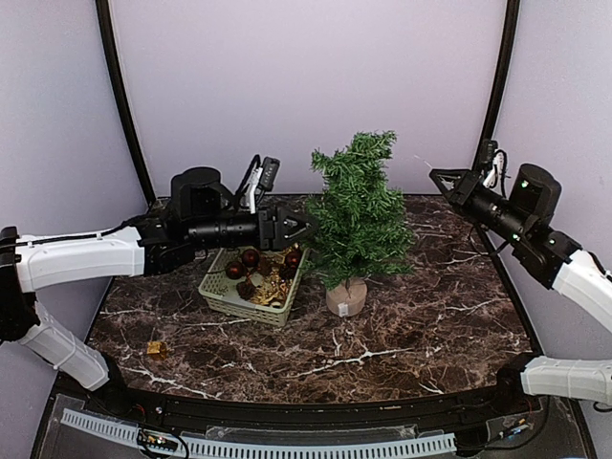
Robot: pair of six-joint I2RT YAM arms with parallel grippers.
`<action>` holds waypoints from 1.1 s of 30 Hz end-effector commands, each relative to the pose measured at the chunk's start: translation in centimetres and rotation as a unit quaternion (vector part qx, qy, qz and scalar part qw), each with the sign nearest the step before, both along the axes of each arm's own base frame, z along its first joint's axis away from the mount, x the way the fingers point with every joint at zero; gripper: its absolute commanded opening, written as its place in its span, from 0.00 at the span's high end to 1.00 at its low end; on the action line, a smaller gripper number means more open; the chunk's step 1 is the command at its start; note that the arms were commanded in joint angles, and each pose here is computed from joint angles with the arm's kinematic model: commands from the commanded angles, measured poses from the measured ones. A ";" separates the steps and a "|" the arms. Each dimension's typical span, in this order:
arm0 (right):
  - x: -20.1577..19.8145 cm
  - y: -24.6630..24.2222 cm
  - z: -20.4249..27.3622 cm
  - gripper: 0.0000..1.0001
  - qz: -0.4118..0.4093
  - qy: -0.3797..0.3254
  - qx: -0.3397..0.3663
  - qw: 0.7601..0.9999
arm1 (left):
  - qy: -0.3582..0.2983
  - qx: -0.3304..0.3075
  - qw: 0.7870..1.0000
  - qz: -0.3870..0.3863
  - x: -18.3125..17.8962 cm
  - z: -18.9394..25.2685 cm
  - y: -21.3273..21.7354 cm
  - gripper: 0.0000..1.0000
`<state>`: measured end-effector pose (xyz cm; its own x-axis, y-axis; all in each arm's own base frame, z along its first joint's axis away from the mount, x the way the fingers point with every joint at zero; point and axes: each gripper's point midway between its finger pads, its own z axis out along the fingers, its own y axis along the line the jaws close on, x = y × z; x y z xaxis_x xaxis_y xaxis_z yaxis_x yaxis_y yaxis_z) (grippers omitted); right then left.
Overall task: Decorate the small christmas tree
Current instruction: Wrap the side of the string light in the gap of the branches.
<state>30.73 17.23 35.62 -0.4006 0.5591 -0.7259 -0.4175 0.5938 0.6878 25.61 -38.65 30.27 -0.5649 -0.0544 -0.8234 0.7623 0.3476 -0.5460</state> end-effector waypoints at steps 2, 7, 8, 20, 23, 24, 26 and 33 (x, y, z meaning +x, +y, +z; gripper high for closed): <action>-0.5 -0.2 1.4 0.95 0.003 -0.031 0.009 0.999 | 0.005 -0.024 1.000 -0.010 -0.7 0.3 -1.4 0.32; -0.5 0.0 0.9 1.00 0.010 -0.023 0.009 1.000 | 0.007 -0.016 1.000 0.007 0.4 -0.2 -2.4 0.25; -0.6 0.0 0.8 1.00 0.010 -0.022 0.009 1.000 | 0.006 -0.013 1.000 0.016 0.7 -0.3 -2.4 0.25; -3.1 1.3 -3.5 1.00 0.078 0.040 -0.036 0.996 | -0.015 -0.026 0.998 0.047 3.8 0.1 -4.5 0.48; -3.8 1.7 -5.1 1.00 0.097 0.067 -0.050 0.992 | -0.020 -0.022 0.998 0.060 4.7 0.0 -4.2 0.58; -4.1 1.8 -5.7 1.00 0.104 0.079 -0.056 0.990 | -0.021 -0.022 0.998 0.061 5.0 -0.1 -4.2 0.60; -4.6 2.0 -6.5 1.00 0.117 0.089 -0.063 0.987 | -0.025 -0.025 0.997 0.061 5.5 0.0 -4.0 0.65; -5.8 2.9 -8.0 1.00 0.151 0.111 -0.067 0.980 | -0.074 -0.025 0.997 0.018 6.7 1.3 -4.4 0.76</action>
<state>25.98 19.38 27.90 -0.6707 0.3398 -0.6593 -0.4010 0.5817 0.7077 32.15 -42.56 27.62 -0.5431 -0.1043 -0.8332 0.7296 0.4326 -0.5297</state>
